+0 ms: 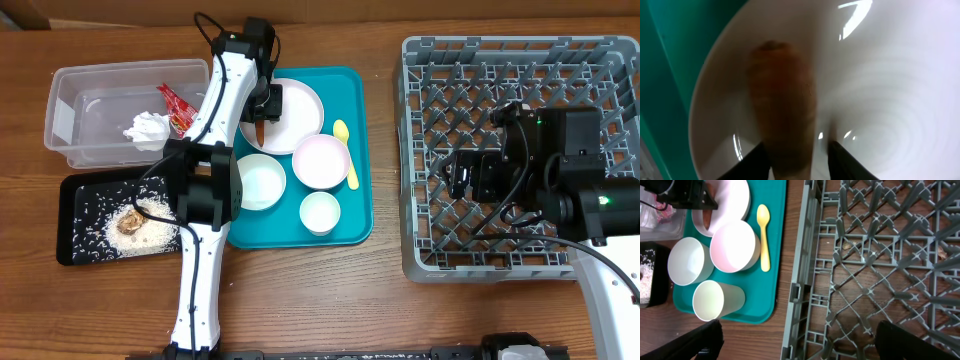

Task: Sort waste into correct bins and load items into the dishwasher
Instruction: 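Grasp the brown food piece with the left gripper and lift it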

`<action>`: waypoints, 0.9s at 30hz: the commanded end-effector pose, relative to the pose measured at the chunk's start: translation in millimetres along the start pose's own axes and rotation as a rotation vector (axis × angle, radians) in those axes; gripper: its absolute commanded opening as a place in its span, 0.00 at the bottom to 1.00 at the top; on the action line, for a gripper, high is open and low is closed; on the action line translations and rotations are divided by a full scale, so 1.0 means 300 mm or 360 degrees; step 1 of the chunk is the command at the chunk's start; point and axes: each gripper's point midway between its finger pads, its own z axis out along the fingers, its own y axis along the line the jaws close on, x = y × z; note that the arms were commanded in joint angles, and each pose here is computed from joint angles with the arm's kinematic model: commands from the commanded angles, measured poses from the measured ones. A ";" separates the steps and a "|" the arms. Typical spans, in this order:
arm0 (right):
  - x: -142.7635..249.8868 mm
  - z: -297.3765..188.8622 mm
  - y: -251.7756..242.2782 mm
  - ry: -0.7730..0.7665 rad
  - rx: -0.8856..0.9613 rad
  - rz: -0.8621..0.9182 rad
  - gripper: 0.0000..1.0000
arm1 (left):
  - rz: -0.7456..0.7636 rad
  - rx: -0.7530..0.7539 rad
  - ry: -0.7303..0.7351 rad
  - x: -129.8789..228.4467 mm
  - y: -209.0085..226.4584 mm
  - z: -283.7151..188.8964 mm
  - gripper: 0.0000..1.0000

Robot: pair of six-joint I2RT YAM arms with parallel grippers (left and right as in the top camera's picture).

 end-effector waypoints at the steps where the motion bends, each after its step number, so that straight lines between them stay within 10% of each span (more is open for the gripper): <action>1: -0.010 -0.008 -0.003 -0.0019 0.0010 -0.0002 1.00 | 0.0000 -0.0033 0.0055 0.023 0.021 0.046 0.28; 10: -0.011 -0.008 -0.003 -0.0022 0.0010 -0.0003 1.00 | -0.0002 -0.0003 -0.0043 -0.023 0.011 -0.102 0.04; 27: -0.008 -0.008 -0.003 -0.0017 0.0010 -0.0001 1.00 | -0.0033 0.0183 -0.1037 0.088 0.051 -1.173 0.12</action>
